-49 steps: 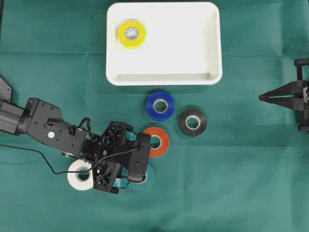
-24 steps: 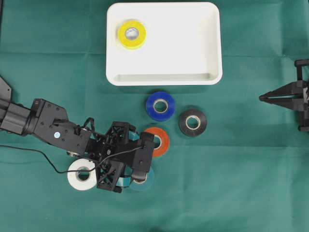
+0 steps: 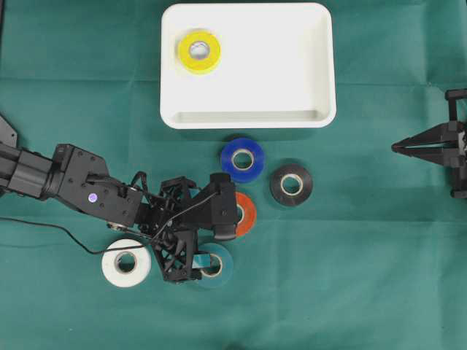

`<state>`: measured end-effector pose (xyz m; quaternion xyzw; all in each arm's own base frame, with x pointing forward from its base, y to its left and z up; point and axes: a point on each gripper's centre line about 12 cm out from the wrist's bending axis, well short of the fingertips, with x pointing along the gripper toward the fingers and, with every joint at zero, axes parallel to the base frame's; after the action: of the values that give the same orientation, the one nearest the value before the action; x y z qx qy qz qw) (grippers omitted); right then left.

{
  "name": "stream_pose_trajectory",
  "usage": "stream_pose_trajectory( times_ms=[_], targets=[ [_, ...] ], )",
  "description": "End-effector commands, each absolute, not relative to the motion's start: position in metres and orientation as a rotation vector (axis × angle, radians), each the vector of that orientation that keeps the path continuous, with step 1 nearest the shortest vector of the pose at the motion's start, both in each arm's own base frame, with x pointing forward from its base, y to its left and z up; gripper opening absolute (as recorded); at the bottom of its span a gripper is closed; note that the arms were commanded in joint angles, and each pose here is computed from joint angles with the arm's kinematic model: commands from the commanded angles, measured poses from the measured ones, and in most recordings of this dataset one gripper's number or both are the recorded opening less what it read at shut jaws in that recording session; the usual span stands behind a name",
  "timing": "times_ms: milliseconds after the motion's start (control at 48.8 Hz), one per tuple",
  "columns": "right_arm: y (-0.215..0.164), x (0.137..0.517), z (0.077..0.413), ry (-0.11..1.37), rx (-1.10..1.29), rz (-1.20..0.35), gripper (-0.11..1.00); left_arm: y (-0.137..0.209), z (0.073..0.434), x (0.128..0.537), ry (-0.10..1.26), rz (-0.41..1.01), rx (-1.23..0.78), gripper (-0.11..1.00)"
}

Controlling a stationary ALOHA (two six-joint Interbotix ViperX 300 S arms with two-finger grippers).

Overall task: Put the tape into the white case with the left arm.
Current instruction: 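Close the left gripper on the teal roll's rim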

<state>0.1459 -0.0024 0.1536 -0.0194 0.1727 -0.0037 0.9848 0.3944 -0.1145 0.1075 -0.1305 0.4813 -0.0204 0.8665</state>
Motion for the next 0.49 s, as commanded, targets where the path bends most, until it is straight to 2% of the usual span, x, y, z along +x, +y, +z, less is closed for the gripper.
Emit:
stream_pose_trajectory(
  times_ms=[0, 472],
  targets=[
    [-0.003, 0.148, 0.158, 0.335, -0.039, -0.008, -0.09, -0.114, 0.119, 0.4, 0.982, -0.034, -0.304, 0.92],
    [-0.003, 0.148, 0.157, 0.335, -0.039, -0.008, -0.09, -0.118, 0.11, 0.409, 1.021, -0.023, -0.299, 0.92]
  ],
)
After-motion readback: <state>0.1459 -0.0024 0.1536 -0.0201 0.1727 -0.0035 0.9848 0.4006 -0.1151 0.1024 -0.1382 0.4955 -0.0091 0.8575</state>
